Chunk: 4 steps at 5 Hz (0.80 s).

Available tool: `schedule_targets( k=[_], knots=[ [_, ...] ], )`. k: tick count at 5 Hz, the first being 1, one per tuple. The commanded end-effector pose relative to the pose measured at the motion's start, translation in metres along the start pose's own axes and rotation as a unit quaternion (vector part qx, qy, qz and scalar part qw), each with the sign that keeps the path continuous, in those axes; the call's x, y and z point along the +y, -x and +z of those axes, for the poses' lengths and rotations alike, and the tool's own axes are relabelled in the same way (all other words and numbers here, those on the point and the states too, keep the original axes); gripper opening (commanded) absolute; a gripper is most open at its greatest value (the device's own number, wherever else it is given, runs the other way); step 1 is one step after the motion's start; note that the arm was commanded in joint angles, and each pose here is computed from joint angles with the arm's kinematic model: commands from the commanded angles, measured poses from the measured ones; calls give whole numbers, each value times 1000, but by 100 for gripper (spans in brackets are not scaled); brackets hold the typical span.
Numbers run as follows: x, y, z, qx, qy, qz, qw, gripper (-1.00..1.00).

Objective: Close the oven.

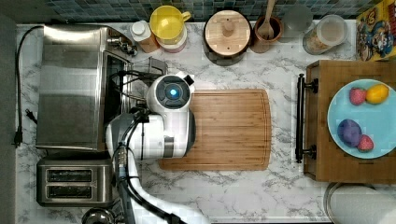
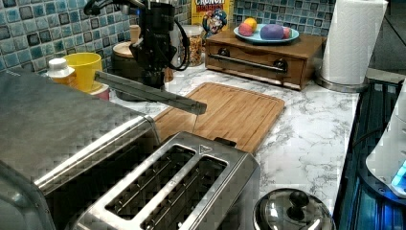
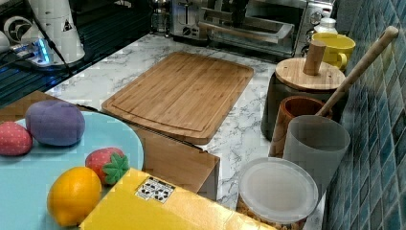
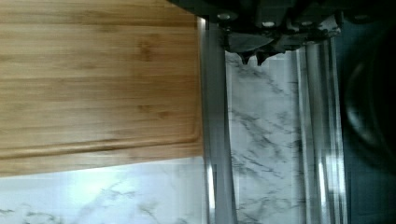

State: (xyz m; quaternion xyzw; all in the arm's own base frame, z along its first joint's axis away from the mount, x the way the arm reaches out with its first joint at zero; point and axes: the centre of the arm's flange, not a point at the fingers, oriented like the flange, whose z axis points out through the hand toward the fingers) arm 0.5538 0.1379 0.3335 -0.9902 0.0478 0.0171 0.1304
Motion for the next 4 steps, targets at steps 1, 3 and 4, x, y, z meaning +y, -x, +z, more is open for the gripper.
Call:
schedule_targets(
  k=[1,3,4],
  knots=[
    [-256,53,-72,90,20,-175,980,-100],
    [-247,50,-89,139,71,-118,981,-100],
    [-226,47,-115,169,72,-69,981,-100]
  ],
)
